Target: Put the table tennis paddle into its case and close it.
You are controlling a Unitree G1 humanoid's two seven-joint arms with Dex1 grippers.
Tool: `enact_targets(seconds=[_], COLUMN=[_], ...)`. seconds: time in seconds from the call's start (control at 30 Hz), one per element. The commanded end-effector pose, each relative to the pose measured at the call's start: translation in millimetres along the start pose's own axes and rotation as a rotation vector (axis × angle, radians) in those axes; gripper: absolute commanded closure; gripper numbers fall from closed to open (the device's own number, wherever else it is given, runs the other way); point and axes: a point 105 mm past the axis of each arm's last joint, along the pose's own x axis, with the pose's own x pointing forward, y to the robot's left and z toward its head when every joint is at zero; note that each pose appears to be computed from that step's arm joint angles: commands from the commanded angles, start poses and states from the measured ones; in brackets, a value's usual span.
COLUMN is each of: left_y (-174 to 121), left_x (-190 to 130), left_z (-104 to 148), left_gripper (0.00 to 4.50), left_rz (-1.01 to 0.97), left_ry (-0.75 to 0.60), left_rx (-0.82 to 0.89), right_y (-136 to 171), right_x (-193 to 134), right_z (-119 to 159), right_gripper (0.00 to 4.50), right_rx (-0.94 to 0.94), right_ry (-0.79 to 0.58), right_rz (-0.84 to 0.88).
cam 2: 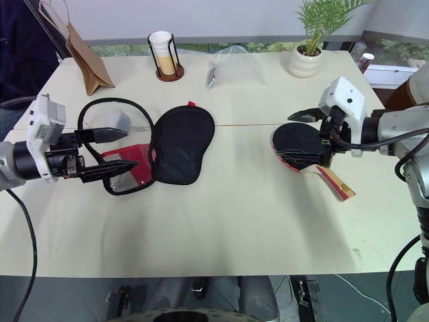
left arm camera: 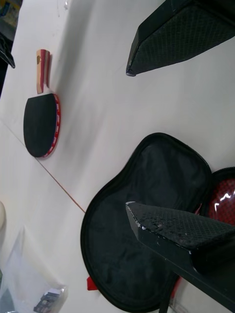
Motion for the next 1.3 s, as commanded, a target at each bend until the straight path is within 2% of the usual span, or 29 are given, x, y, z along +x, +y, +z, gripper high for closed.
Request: enact_targets(seconds=[0.03, 1.03, 1.2, 1.3], left_y=[2, 0, 0, 0], left_x=[-5, 4, 7, 8], left_z=[9, 9, 7, 5], left_gripper=[0.22, 0.22, 0.22, 0.22], left_rz=[0.017, -0.021, -0.022, -0.021], left_ry=[-0.02, -0.048, -0.05, -0.05], left_rx=[0.032, 0.035, 0.033, 0.03], right_y=[-3, 4, 13, 29], right_x=[-3, 5, 22, 50], right_z=[9, 13, 12, 10], right_gripper=[0.05, 0.05, 0.05, 0.05], right_rx=[-0.041, -0.005, 0.065, 0.167], right_ry=[-0.019, -0.045, -0.069, -0.087], right_rz=[-0.013, -0.018, -0.002, 0.039])
